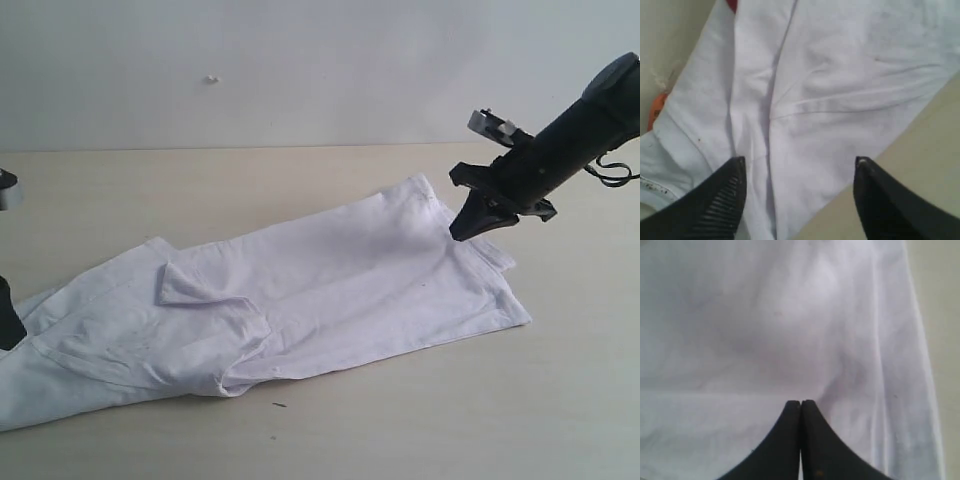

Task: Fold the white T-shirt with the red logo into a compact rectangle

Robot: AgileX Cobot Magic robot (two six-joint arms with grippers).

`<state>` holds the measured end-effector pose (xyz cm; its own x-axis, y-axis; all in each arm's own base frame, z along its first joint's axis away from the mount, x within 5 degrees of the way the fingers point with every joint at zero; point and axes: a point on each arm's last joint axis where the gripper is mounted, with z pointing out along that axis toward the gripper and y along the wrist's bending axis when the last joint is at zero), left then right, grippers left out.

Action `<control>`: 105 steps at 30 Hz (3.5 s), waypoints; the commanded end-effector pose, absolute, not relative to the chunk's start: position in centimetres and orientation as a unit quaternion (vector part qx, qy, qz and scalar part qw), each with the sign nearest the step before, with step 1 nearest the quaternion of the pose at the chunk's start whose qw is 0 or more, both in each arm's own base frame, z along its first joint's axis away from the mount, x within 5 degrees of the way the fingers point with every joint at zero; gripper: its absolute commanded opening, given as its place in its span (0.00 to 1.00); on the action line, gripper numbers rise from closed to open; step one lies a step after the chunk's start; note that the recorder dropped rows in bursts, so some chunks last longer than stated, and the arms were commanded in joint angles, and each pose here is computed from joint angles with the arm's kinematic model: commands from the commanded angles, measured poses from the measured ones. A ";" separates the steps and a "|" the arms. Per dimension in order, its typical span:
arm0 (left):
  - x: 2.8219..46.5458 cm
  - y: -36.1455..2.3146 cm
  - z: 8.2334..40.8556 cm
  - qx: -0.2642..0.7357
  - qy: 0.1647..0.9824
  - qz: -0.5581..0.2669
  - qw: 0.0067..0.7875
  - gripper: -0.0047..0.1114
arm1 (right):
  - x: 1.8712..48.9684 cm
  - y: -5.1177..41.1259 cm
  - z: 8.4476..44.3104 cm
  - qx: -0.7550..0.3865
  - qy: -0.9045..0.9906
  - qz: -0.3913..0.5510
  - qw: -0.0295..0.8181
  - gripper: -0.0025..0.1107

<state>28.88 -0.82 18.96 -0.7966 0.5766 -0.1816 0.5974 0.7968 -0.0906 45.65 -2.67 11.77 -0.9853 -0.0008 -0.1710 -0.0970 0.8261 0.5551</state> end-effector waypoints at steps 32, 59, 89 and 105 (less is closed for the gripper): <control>26.8 -0.7 13.5 0.242 0.967 -0.078 0.028 0.04 | 45.7 4.6 9.8 -0.156 0.964 0.211 0.052 0.02; 29.0 -0.7 17.7 0.206 0.970 -0.078 0.101 0.56 | 46.6 4.3 11.0 -0.145 0.968 0.197 0.058 0.02; 29.0 8.7 13.3 -0.159 0.976 -0.117 0.089 0.61 | 46.9 4.4 12.5 -0.141 0.968 0.196 0.067 0.02; 27.7 8.0 9.7 -0.139 0.981 -0.134 0.025 0.57 | 46.8 4.4 12.5 -0.143 0.968 0.196 0.065 0.02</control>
